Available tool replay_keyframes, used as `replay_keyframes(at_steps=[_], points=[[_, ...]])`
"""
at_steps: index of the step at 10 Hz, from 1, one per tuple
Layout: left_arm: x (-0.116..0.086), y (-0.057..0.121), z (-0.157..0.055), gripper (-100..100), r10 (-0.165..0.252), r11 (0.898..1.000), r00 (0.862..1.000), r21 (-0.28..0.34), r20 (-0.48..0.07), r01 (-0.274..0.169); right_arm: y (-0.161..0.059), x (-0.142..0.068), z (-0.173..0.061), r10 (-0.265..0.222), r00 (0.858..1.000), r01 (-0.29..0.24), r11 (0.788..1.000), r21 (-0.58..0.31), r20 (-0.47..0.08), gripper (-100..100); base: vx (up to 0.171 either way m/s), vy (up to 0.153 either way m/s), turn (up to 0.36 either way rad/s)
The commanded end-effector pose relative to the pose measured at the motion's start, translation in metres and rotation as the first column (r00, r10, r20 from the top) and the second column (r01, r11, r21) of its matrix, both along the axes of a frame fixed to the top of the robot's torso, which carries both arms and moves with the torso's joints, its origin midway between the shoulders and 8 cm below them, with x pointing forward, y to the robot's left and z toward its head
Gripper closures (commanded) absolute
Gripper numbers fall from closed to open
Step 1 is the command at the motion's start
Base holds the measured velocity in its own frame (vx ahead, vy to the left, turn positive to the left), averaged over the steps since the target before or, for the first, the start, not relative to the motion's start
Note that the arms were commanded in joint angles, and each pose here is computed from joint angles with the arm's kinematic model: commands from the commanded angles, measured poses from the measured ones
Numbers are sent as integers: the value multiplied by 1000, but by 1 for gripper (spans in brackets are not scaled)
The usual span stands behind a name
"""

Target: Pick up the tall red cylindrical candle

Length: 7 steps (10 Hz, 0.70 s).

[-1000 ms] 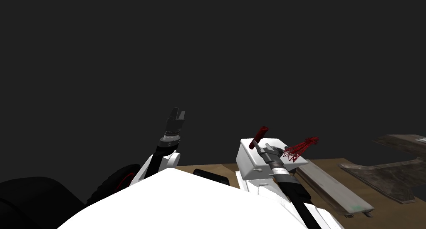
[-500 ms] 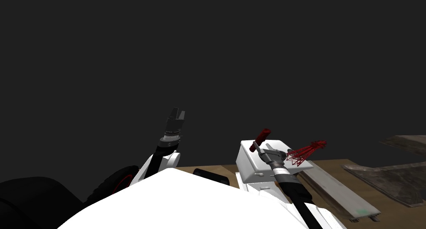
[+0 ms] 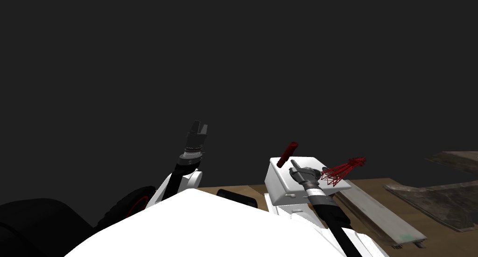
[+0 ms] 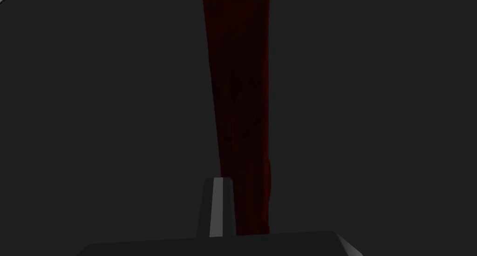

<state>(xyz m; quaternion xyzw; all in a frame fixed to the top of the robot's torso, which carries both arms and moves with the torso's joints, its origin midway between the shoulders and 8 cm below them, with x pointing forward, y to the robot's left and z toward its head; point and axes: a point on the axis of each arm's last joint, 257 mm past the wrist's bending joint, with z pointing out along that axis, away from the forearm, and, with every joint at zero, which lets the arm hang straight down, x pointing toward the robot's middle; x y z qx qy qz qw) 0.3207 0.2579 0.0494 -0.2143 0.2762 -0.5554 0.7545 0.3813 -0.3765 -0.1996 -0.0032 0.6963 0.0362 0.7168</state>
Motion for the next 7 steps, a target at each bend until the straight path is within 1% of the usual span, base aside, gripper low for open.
replay_keyframes(at_steps=[1, 2, 3, 6, 7], points=[[0, 0, 0, 0, 0, 1000, 1000, 0, 0, 0, 0, 0, 0, 0, 1000, 0, 1000, 0, 0, 0, 0, 0, 0], [0, 0, 0, 0, 0, 1000, 1000, 0, 0, 0, -14, -10, -13, -11, 999, 10, 999, -32, -51, -100, -56, 34, 165], [0, 0, 0, 0, 0, 1000, 1000, 0, 0, 0, -17, -12, -16, -14, 998, 12, 999, -37, -62, -100, -81, 31, 128], [0, 0, 0, 0, 0, 1000, 1000, 0, 0, 0, -36, -27, -33, -35, 991, 27, 998, -64, -133, -100, -105, 24, 112], [0, 0, 0, 0, 0, 1000, 1000, 0, 0, 0, -43, -32, -37, -43, 987, 33, 997, -65, -154, -100, -54, 21, 43]])
